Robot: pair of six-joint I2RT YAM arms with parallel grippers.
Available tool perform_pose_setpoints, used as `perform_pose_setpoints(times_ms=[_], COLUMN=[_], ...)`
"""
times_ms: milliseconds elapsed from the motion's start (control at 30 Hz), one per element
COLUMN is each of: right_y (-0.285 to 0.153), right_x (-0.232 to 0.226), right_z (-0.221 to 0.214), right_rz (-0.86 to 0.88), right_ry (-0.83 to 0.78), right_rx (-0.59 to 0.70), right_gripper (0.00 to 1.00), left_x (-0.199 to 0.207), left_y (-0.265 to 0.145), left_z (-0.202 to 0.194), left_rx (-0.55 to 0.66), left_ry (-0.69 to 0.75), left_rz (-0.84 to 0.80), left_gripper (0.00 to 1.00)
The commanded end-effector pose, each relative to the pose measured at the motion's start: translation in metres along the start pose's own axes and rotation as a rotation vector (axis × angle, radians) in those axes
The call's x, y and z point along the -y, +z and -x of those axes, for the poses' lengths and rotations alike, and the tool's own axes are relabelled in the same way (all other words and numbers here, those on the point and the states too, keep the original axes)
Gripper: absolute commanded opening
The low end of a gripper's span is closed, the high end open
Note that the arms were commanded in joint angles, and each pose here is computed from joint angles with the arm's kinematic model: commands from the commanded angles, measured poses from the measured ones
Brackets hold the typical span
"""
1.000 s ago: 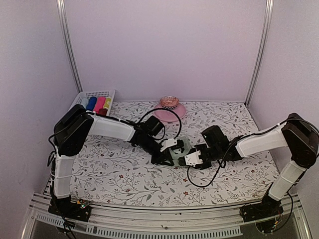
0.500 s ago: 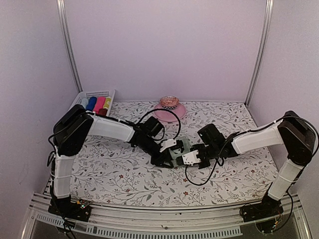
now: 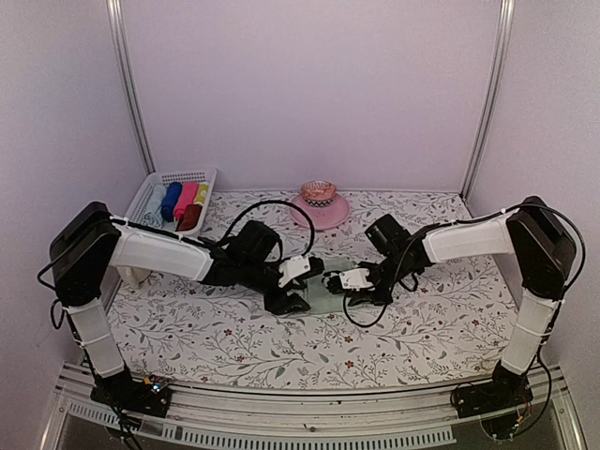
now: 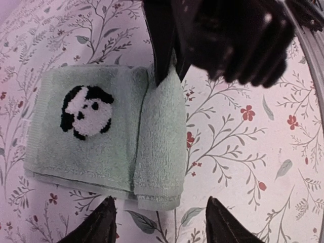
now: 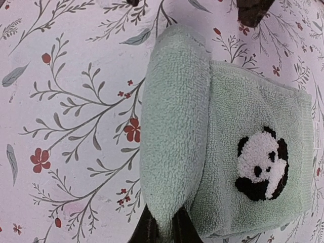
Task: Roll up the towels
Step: Roll the towel at the center of the board.
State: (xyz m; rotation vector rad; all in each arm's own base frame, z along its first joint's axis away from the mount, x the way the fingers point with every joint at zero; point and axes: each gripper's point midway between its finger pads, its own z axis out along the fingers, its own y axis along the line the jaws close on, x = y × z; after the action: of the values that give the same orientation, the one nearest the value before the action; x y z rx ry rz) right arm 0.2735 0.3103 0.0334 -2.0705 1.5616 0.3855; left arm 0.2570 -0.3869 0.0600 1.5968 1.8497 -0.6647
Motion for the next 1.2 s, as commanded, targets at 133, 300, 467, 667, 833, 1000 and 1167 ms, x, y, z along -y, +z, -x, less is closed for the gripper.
perform_pose_setpoints(times_ms=[133, 300, 467, 667, 833, 1000, 1167], right_y=[0.008, 0.009, 0.014, 0.015, 0.014, 0.013, 0.012], right_x=[-0.024, -0.021, -0.015, -0.013, -0.01, -0.01, -0.011], right_z=[-0.013, -0.013, -0.017, -0.019, -0.021, -0.022, -0.021], right_rz=[0.261, 0.341, 0.399, 0.444, 0.467, 0.476, 0.487], right_ry=[0.207, 0.296, 0.391, 0.444, 0.474, 0.481, 0.479], right_rx=[-0.029, -0.026, -0.05, -0.05, -0.047, -0.048, -0.041], right_gripper=[0.08, 0.09, 0.1, 0.1, 0.1, 0.11, 0.13], left_x=[0.005, 0.014, 0.013, 0.009, 0.006, 0.003, 0.003], left_y=[0.0, 0.01, 0.019, 0.031, 0.035, 0.04, 0.043], left_z=[0.019, 0.012, 0.01, 0.004, 0.0, -0.003, -0.005], left_rx=[0.042, 0.003, -0.027, -0.068, -0.089, -0.111, -0.131], left_ry=[0.277, 0.397, 0.454, 0.498, 0.533, 0.55, 0.556], left_rz=[0.276, 0.329, 0.381, 0.413, 0.435, 0.436, 0.422], left_gripper=[0.61, 0.61, 0.61, 0.62, 0.62, 0.59, 0.44])
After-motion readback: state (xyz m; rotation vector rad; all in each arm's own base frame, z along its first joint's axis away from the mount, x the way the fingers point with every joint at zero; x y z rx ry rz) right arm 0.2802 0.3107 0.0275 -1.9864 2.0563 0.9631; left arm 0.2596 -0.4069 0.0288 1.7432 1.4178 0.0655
